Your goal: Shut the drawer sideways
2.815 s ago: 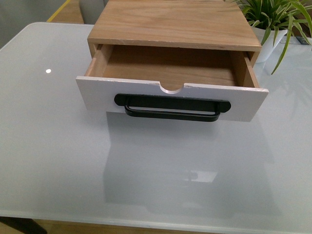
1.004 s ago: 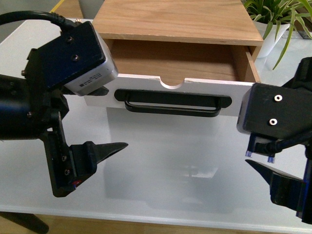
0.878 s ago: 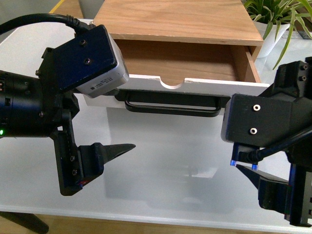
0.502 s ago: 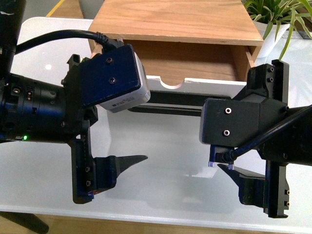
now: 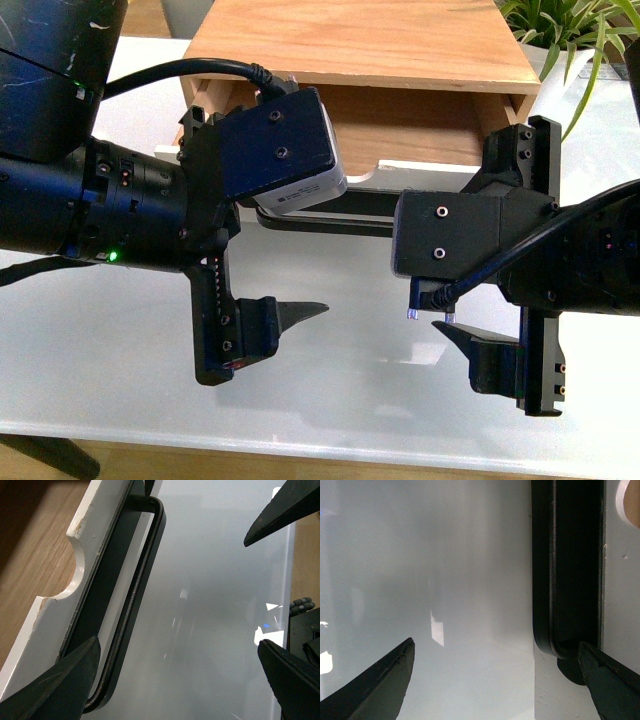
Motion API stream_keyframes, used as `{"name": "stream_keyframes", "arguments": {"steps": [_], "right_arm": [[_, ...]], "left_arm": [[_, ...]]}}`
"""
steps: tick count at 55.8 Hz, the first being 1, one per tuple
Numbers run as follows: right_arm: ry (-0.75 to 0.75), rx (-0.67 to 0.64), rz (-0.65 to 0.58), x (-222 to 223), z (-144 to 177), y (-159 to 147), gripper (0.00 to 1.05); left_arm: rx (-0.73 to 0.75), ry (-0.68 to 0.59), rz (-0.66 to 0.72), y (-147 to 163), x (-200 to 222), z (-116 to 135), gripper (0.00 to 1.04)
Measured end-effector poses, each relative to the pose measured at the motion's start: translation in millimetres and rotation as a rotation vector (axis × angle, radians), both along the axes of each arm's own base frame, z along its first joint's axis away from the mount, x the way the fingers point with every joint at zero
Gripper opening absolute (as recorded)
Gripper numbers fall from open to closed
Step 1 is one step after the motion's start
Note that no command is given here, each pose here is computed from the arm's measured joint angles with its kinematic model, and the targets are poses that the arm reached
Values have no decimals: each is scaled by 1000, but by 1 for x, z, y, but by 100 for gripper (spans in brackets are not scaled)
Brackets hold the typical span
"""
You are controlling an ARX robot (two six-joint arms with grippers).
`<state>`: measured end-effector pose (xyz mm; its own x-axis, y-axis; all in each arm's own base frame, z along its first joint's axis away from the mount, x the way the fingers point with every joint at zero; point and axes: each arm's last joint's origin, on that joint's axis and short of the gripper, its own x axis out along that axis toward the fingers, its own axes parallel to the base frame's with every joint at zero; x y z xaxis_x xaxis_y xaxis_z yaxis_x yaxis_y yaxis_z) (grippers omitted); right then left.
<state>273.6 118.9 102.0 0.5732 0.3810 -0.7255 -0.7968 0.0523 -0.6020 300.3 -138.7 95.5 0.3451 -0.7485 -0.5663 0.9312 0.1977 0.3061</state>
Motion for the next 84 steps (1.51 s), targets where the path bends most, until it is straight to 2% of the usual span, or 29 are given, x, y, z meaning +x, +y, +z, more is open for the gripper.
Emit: {"name": "stream_keyframes", "arguments": {"steps": [84], "right_arm": [[68, -51, 56, 33, -24, 29, 96]], "left_arm": [[46, 107, -37, -19, 36, -26, 96]]}}
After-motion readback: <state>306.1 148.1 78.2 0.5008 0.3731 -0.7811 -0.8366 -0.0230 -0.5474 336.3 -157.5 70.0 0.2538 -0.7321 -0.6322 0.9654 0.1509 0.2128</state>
